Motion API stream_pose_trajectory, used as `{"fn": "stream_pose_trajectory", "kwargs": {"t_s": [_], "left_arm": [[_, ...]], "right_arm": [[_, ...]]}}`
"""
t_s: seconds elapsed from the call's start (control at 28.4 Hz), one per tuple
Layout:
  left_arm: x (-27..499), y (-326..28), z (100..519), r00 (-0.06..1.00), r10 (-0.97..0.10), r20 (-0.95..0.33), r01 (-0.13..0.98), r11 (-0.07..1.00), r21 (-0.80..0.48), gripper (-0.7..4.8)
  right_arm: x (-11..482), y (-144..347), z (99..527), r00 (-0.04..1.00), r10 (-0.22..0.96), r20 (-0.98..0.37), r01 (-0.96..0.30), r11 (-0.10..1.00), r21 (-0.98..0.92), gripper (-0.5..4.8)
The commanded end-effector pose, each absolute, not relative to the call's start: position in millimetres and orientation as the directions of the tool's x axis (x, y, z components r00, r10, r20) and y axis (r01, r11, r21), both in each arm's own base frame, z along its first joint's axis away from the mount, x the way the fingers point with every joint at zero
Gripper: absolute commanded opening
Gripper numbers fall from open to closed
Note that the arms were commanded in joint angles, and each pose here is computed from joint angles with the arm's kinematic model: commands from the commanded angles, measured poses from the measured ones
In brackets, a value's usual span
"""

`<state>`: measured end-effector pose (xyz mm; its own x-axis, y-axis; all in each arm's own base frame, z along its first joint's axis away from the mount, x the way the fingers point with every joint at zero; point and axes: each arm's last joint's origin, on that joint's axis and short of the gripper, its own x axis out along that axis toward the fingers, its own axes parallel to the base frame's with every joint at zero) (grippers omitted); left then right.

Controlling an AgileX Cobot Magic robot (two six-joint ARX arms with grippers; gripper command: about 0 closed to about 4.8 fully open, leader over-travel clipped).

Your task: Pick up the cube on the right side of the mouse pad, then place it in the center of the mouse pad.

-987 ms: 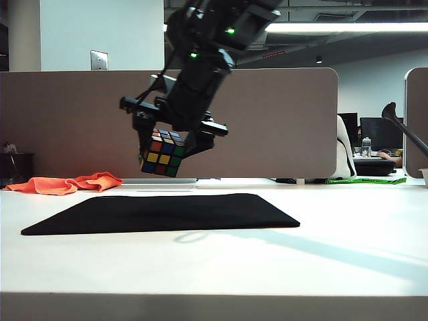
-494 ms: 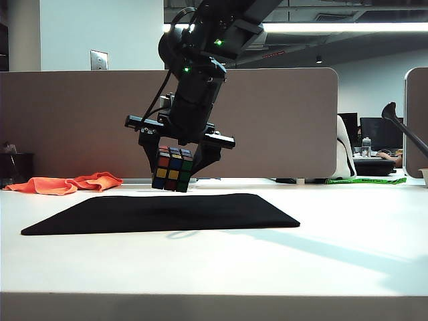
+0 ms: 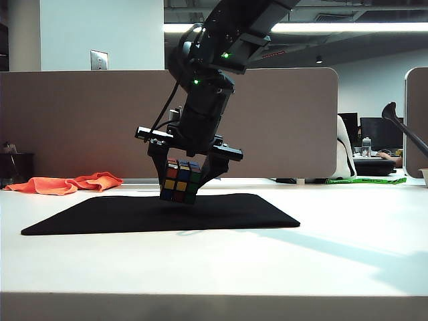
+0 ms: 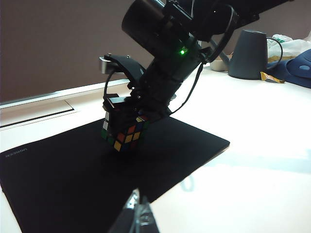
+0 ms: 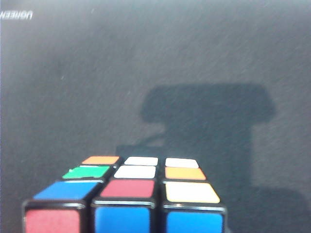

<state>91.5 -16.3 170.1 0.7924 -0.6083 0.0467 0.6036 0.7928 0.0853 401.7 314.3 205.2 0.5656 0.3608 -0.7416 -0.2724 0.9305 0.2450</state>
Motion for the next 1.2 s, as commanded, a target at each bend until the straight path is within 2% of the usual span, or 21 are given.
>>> {"fn": "stream_pose_trajectory", "kwargs": {"t_s": [0.04, 0.28, 0.63, 0.71, 0.81, 0.85, 1.06, 1.13, 1.2], "left_arm": [[91.3, -16.3, 171.8, 0.791, -0.609, 0.054, 0.605, 0.792, 0.082, -0.06], [91.3, -16.3, 171.8, 0.791, -0.609, 0.055, 0.606, 0.793, 0.069, -0.06], [91.3, -16.3, 171.9, 0.791, -0.609, 0.055, 0.606, 0.793, 0.070, -0.06], [91.3, -16.3, 171.9, 0.791, -0.609, 0.055, 0.606, 0.793, 0.070, -0.06], [91.3, -16.3, 171.9, 0.791, -0.609, 0.055, 0.606, 0.793, 0.070, -0.06], [91.3, -16.3, 171.9, 0.791, -0.609, 0.055, 0.605, 0.793, 0.070, -0.06], [91.3, -16.3, 171.9, 0.791, -0.609, 0.055, 0.605, 0.793, 0.069, -0.06], [91.3, -16.3, 171.9, 0.791, -0.609, 0.055, 0.605, 0.793, 0.069, -0.06], [91.3, -16.3, 171.9, 0.792, -0.608, 0.055, 0.605, 0.793, 0.069, -0.06]], "right_arm": [[401.9, 316.0, 209.4, 0.576, 0.373, -0.727, -0.275, 0.926, 0.257, 3.05], [404.1, 318.2, 212.1, 0.589, 0.408, -0.698, -0.294, 0.912, 0.284, 3.05], [406.1, 318.9, 193.3, 0.560, 0.380, -0.736, -0.280, 0.923, 0.263, 3.07], [406.3, 319.2, 192.5, 0.559, 0.381, -0.737, -0.281, 0.923, 0.264, 3.36], [407.2, 320.2, 195.2, 0.565, 0.395, -0.725, -0.288, 0.917, 0.275, 3.46], [407.6, 321.2, 197.9, 0.560, 0.414, -0.718, -0.300, 0.909, 0.290, 3.83], [414.8, 325.0, 231.2, 0.614, 0.453, -0.646, -0.336, 0.891, 0.305, 3.82], [418.3, 322.6, 253.3, 0.640, 0.455, -0.619, -0.398, 0.885, 0.239, 3.82], [424.9, 309.7, 285.0, 0.704, 0.386, -0.596, -0.400, 0.909, 0.117, 3.53]]}}
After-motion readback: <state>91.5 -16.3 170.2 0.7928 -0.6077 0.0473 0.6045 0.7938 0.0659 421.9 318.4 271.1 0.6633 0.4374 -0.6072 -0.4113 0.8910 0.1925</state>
